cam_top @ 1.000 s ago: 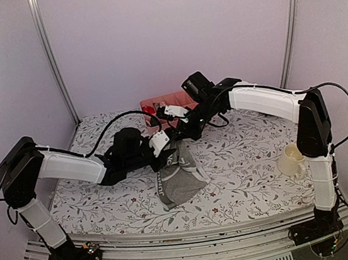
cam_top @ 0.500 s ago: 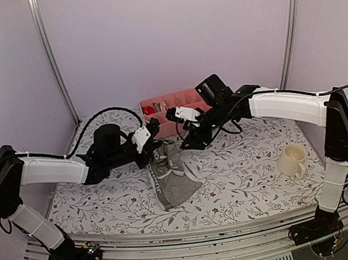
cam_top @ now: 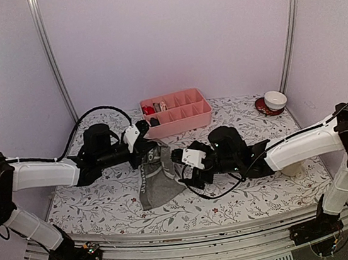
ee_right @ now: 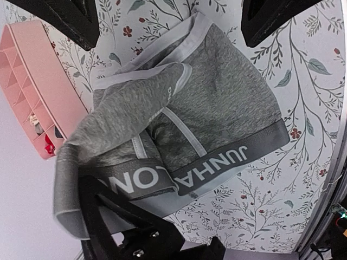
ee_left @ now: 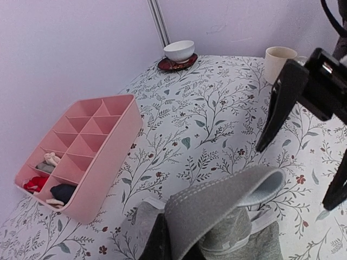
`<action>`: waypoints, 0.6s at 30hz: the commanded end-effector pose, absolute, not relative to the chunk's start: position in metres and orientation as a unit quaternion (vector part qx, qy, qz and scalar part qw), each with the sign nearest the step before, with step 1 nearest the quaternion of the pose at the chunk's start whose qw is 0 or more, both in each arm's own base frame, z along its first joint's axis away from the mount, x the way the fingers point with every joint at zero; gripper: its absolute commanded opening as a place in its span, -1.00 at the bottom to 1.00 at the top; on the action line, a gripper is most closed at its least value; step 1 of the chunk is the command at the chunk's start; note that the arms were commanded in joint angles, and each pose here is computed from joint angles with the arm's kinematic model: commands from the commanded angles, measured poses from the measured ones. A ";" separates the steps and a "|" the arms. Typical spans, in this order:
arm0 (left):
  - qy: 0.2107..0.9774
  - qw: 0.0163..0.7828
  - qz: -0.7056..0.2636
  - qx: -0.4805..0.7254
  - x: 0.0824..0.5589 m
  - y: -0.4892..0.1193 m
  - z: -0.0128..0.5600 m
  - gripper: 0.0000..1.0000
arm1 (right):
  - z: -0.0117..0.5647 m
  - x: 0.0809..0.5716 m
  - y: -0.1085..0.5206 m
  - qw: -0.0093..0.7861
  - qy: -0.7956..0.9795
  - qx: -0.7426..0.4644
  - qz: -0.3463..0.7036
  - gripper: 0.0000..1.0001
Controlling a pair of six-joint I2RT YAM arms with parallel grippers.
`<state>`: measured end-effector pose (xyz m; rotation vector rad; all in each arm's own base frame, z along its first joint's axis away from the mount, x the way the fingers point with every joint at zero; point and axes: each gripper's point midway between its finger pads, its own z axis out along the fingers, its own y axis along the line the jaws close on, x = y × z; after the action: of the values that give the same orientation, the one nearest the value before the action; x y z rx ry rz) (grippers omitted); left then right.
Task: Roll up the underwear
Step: Pass from the right arm to the left, then pick up the underwear from the center of the board.
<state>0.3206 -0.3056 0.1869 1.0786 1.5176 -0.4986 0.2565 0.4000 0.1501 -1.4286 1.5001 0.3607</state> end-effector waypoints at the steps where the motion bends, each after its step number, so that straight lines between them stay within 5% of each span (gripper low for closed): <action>1: 0.648 0.572 -0.228 0.447 0.319 -0.301 0.189 -1.00 | 0.159 0.281 0.429 0.568 0.634 -0.504 0.145 0.81; 18: 0.641 0.580 -0.249 0.437 0.314 -0.294 0.199 -1.00 | 0.085 0.290 0.462 0.513 0.707 -0.433 0.220 0.32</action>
<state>0.3148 -0.2978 0.1849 1.0455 1.5404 -0.5591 0.2862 0.4504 0.0801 -1.1060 1.7113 0.4741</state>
